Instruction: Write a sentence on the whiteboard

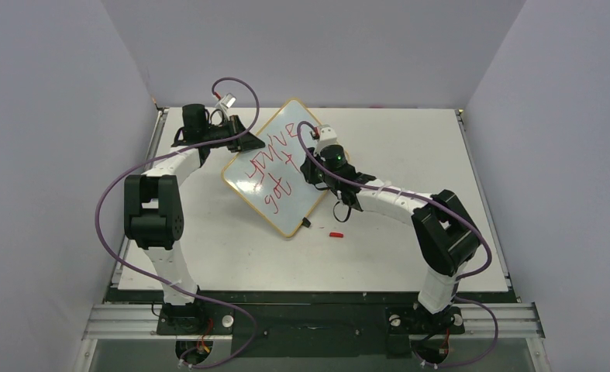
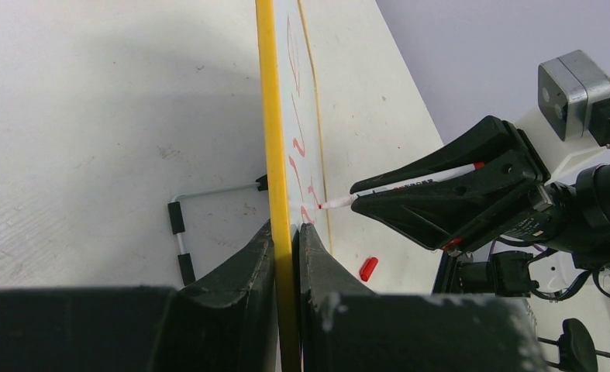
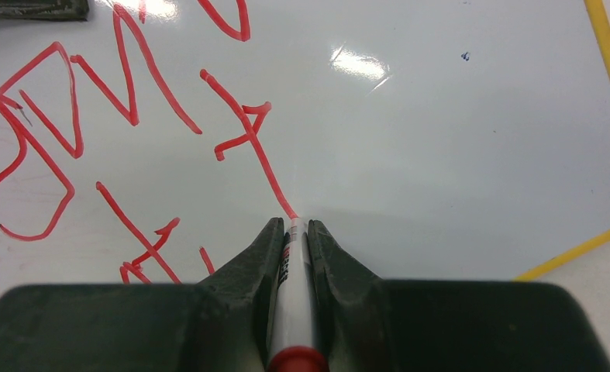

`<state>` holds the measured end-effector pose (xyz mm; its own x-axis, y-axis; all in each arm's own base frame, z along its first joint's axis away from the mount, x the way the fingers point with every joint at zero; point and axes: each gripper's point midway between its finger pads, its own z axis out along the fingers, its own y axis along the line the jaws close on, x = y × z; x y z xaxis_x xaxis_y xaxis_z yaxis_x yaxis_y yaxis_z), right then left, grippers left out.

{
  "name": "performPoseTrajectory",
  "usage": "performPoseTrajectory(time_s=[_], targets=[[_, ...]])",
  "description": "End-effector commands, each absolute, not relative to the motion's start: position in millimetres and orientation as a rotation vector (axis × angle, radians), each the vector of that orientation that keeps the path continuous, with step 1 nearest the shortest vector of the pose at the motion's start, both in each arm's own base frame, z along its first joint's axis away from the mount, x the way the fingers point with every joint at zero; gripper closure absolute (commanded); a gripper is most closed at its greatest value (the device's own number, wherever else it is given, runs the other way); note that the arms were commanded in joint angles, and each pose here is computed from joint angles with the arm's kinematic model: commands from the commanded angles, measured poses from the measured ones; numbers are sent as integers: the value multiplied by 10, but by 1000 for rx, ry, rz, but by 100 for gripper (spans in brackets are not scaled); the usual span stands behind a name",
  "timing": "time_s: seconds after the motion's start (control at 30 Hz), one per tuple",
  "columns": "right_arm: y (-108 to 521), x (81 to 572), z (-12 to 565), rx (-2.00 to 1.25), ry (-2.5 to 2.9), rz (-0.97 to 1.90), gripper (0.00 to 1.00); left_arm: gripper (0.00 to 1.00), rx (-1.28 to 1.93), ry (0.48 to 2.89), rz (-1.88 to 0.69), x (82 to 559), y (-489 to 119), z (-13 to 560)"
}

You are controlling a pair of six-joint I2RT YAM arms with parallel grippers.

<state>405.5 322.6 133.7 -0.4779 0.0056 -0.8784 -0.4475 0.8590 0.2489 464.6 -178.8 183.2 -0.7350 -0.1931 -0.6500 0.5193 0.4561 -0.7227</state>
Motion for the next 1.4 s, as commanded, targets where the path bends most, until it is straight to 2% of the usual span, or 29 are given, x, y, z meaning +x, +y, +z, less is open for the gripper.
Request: performPoseTrajectory(time_s=[0.0,0.23,0.63,1.37], targets=[[3261,4078,1478,-333,1990,543,100,100,506,1804,-1208,4787,-1858,2111],[3284,4248,1663,-340,1964,496,100,100,498,1808,-1209,4803,-1823,2093],[3312,4362,2347,-330,1852,502,100,100,487,1801,-1224,4818,-1782,2085],[3510,4696,2151,-317,1887,504,100,100,479,1780,-1239,4802,-1748,2126]])
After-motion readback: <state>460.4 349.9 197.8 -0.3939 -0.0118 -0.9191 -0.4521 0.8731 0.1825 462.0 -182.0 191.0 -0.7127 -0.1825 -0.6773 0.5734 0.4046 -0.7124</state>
